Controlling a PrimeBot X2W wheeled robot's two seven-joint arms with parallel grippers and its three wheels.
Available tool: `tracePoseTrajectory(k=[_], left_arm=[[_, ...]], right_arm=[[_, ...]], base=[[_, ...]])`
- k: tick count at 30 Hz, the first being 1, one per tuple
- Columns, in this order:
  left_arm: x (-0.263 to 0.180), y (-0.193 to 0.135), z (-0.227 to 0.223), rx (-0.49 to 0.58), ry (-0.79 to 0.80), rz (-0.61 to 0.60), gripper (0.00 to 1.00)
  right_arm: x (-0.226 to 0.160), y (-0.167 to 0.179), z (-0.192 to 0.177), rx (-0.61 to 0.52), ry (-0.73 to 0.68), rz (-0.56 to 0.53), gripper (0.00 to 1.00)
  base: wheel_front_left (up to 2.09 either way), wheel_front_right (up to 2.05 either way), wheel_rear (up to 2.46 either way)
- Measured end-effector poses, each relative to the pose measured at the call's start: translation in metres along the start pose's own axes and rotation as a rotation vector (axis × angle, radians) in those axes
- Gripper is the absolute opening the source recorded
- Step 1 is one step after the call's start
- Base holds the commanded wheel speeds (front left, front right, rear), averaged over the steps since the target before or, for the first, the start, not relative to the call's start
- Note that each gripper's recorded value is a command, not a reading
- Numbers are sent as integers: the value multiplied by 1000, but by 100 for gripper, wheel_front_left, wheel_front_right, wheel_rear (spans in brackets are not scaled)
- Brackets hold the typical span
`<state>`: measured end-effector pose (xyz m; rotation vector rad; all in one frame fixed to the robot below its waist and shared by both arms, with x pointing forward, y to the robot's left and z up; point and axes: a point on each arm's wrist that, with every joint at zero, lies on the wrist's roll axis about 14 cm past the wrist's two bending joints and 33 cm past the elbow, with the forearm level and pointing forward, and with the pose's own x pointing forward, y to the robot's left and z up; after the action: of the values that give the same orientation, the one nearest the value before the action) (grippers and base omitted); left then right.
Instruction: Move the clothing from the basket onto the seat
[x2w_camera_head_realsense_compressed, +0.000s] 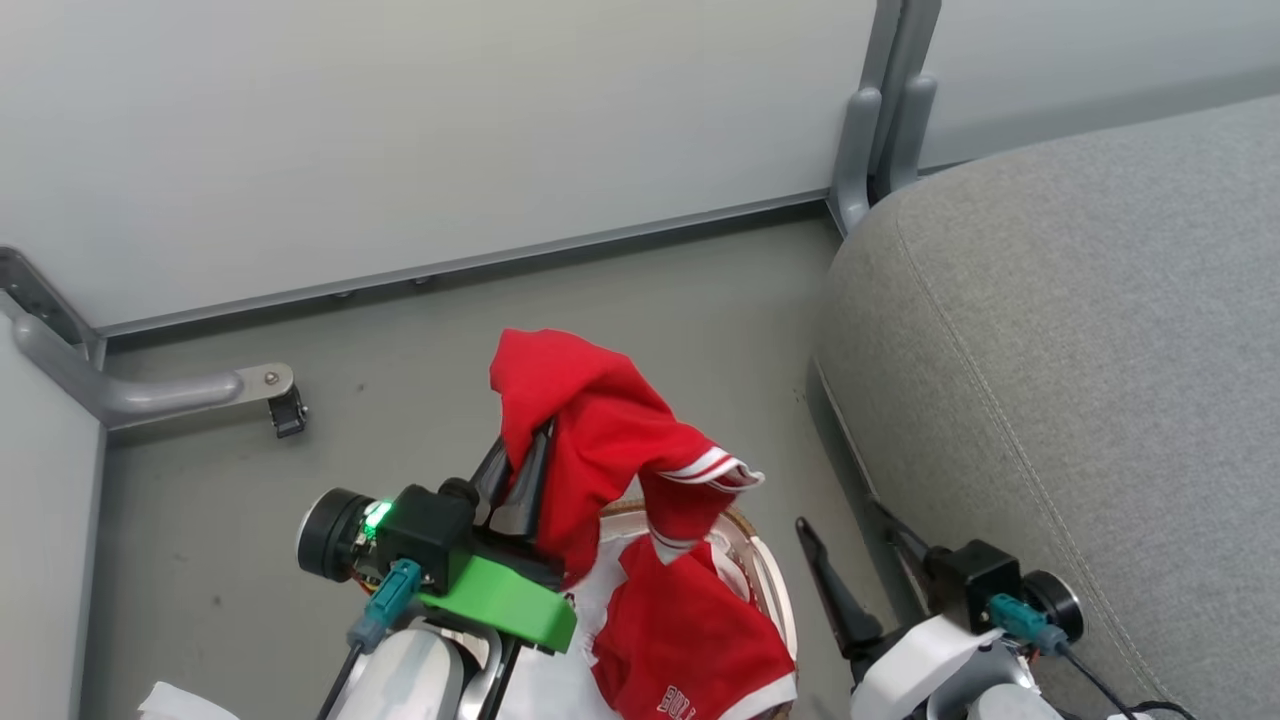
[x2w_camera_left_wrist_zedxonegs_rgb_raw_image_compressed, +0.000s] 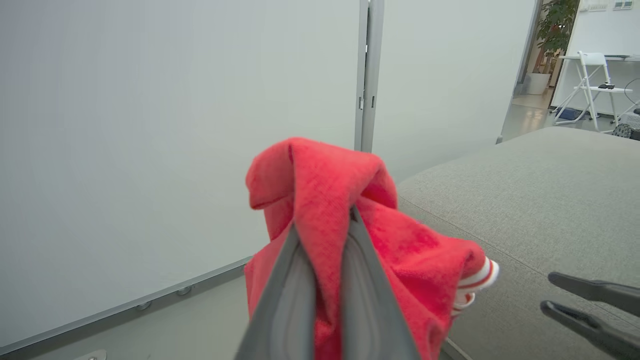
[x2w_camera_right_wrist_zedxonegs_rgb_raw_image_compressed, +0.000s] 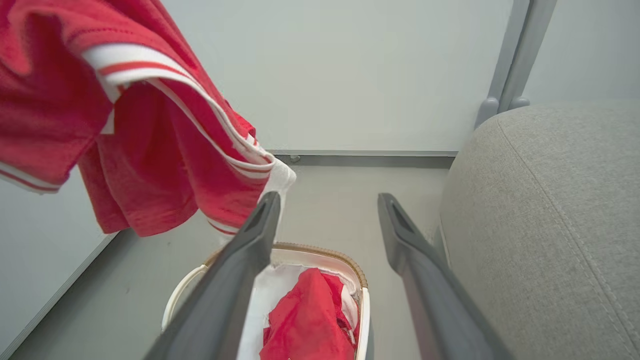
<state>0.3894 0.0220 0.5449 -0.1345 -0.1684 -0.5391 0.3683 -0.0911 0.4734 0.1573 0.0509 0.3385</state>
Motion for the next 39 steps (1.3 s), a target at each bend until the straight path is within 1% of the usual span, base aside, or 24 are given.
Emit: tracePoseTrajectory(k=[5,14,18,22,23,24,25,31,33,34,39], left_arm=[[-2,-8,11,7,-29,-20,0],[-9,-19,8,-4,-16,-44,0],[-12,-27,7,-14,-11,-60,0],[-16,-34,5,-29,-2,-75,0],[-16,-35,5,-33,-1,-78,0],[-17,-37,5,-35,0,-81,0],[-18,-38,5,-36,1,-83,0],[-20,-38,7,-47,-6,-78,0],[-20,-37,6,-50,-4,-76,44],[-19,-37,6,-51,-4,-75,100],[-15,-36,3,-61,1,-71,100]], right_arm=[[3,27,4,-59,-7,102,100],[21,80,34,-213,-95,307,100],[30,90,44,-249,-122,341,100],[35,102,37,-265,-103,376,100],[36,106,35,-265,-95,388,98],[37,109,30,-250,-80,393,9],[37,111,28,-234,-71,397,0],[41,111,25,-177,-54,384,0],[41,107,26,-160,-55,367,0],[40,104,27,-149,-58,354,0],[34,75,34,-98,-81,248,0]], base=[[0,0,0],[0,0,0],[0,0,0],[0,0,0],[0,0,0],[0,0,0],[0,0,0],[0,0,0],[0,0,0],[0,0,0],[0,0,0]])
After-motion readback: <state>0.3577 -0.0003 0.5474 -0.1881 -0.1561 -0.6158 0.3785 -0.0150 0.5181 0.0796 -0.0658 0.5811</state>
